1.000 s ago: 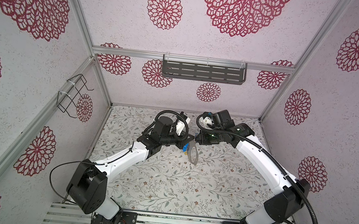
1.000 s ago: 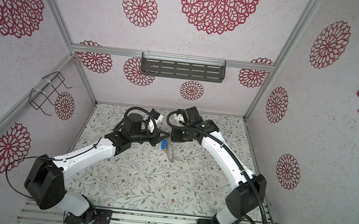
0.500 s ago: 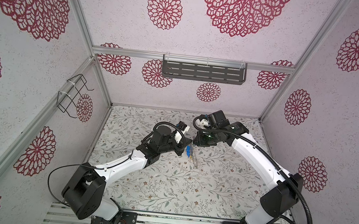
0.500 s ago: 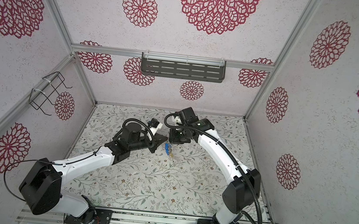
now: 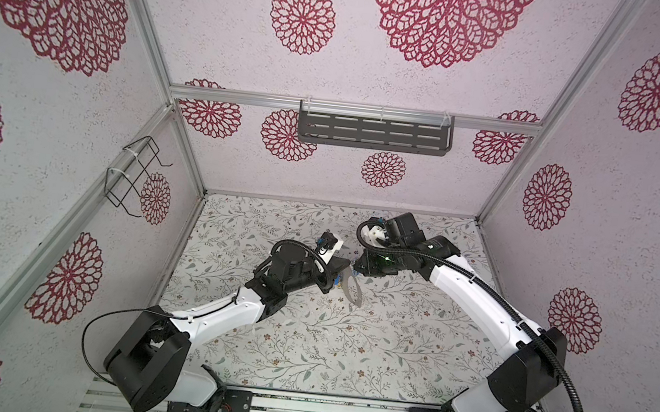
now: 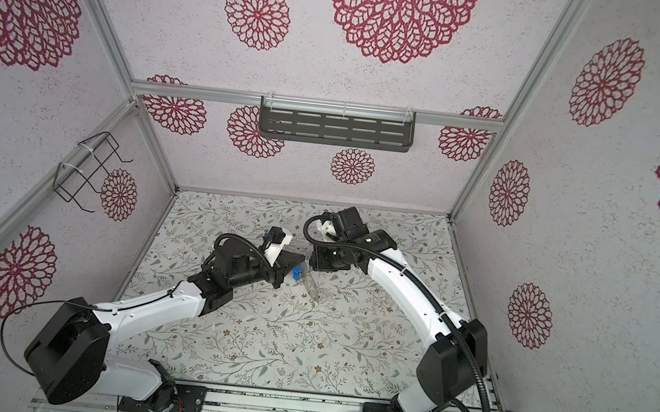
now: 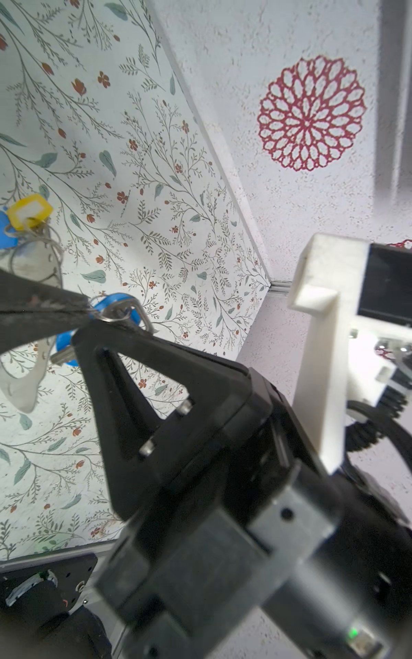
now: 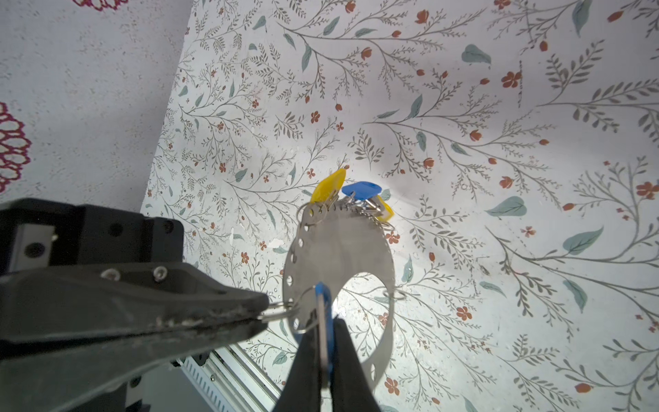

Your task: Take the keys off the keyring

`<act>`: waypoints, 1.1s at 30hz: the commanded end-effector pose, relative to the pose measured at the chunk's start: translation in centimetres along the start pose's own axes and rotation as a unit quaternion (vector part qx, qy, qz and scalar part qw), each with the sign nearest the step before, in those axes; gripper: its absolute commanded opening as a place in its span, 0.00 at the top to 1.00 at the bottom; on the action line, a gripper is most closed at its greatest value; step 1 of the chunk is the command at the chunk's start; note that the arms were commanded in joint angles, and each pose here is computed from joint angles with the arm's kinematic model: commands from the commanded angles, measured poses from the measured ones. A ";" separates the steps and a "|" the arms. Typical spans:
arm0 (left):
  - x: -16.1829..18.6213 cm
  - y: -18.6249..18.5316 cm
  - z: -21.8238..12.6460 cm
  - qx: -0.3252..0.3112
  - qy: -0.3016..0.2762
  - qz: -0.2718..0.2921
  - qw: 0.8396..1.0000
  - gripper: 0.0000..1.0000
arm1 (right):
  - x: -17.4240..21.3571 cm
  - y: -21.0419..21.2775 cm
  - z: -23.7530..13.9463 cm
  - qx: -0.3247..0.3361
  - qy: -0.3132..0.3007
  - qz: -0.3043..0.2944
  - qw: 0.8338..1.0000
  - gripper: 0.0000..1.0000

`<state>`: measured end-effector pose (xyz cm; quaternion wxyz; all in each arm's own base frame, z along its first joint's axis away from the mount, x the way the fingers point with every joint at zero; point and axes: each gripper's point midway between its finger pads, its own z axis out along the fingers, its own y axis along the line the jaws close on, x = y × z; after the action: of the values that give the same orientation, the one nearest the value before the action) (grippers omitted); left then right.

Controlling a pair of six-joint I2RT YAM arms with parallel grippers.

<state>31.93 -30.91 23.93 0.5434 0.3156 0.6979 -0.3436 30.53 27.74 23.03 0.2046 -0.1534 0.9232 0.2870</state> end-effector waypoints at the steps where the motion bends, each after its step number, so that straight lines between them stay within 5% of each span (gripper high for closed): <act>1: -4.4 -1.1 -1.3 0.032 -0.072 0.003 0.997 1.00 | -2.0 -0.2 -1.9 -0.001 -0.058 -0.014 0.998 0.86; 12: -4.8 -2.4 -0.8 0.116 -0.053 -0.030 0.991 1.00 | -1.7 -0.6 -3.0 0.003 -0.102 -0.045 0.994 0.61; 17: -5.0 -2.6 -0.4 0.137 -0.032 -0.043 0.989 1.00 | -2.0 -0.9 -5.4 0.015 -0.154 -0.061 0.986 0.66; 23: -4.9 -3.3 -0.2 0.172 -0.006 -0.065 0.983 1.00 | -3.1 1.3 -8.2 -0.047 -0.225 -0.087 0.969 0.86; 28: -5.0 -3.6 -0.2 0.184 -0.003 -0.073 0.980 1.00 | -3.2 3.8 -9.5 -0.142 -0.257 -0.102 0.951 0.85; 33: -5.4 -3.6 -0.2 0.187 -0.006 -0.078 0.979 1.00 | -2.7 4.5 -8.5 -0.181 -0.235 -0.099 0.950 0.82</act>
<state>29.97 -33.06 27.73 0.4395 0.3464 0.6612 -0.4996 29.28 25.57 30.45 0.4029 -0.1871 0.7981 0.4070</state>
